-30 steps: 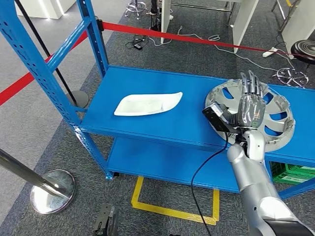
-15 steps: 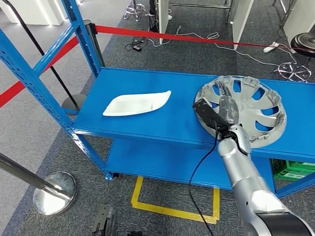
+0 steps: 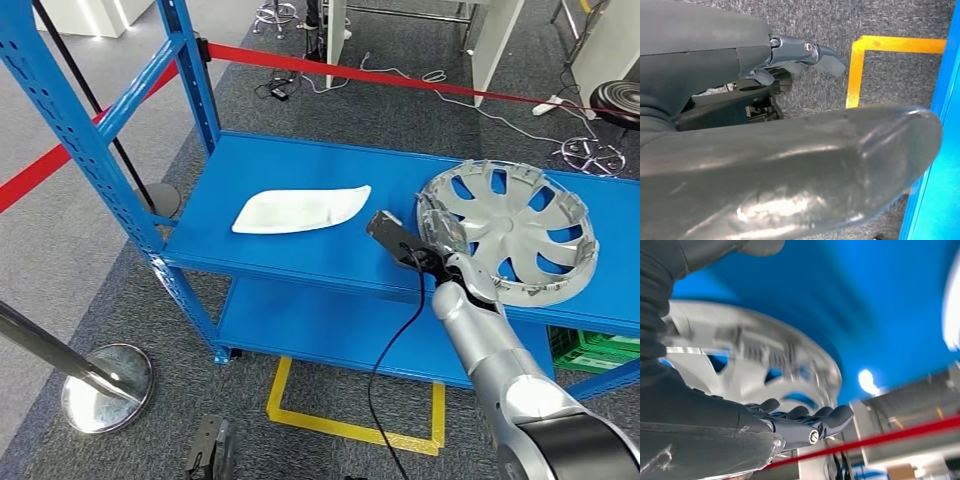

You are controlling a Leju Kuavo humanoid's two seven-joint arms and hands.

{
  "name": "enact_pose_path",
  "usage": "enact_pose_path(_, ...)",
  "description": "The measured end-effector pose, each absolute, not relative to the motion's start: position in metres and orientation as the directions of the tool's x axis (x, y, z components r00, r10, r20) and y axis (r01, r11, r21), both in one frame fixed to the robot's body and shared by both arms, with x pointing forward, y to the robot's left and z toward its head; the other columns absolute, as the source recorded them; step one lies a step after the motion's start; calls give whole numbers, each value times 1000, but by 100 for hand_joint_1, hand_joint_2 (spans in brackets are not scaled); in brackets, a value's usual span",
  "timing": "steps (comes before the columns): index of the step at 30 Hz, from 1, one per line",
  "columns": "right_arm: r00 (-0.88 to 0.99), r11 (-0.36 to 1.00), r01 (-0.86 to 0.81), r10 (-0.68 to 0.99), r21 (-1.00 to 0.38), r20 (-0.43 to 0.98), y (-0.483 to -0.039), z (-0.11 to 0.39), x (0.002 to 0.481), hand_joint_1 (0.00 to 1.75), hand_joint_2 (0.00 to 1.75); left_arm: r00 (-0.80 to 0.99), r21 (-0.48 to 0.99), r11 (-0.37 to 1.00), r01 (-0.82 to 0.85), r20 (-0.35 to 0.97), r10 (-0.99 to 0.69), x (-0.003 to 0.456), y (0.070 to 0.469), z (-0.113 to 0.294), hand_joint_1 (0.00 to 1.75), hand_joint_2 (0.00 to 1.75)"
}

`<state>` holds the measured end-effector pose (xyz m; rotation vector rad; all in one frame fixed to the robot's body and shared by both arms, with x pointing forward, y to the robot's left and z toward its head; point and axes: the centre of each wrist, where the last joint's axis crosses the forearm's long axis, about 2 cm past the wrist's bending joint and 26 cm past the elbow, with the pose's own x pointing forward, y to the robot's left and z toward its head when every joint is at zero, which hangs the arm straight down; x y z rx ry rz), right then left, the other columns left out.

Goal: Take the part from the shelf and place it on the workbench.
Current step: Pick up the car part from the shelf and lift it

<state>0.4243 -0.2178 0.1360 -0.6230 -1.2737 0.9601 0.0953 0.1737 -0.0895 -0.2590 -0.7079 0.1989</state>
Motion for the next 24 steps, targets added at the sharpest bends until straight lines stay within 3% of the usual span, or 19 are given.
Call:
enact_pose_path(12,11,418,-286,901,-862,433,-219,135,426,0,175,743,-296,951,-92,615,264,96,177,-90,0,0)
enact_pose_path(17,50,326,-310,944,-893,327,-219,132,424,0,175,748,-293,951,-94,610,262,94,178,-91,0,0)
enact_pose_path(24,119,235,-218,970,-947,213,-227,134,426,0,175,752,-290,952,-94,606,259,95,178,-90,0,0)
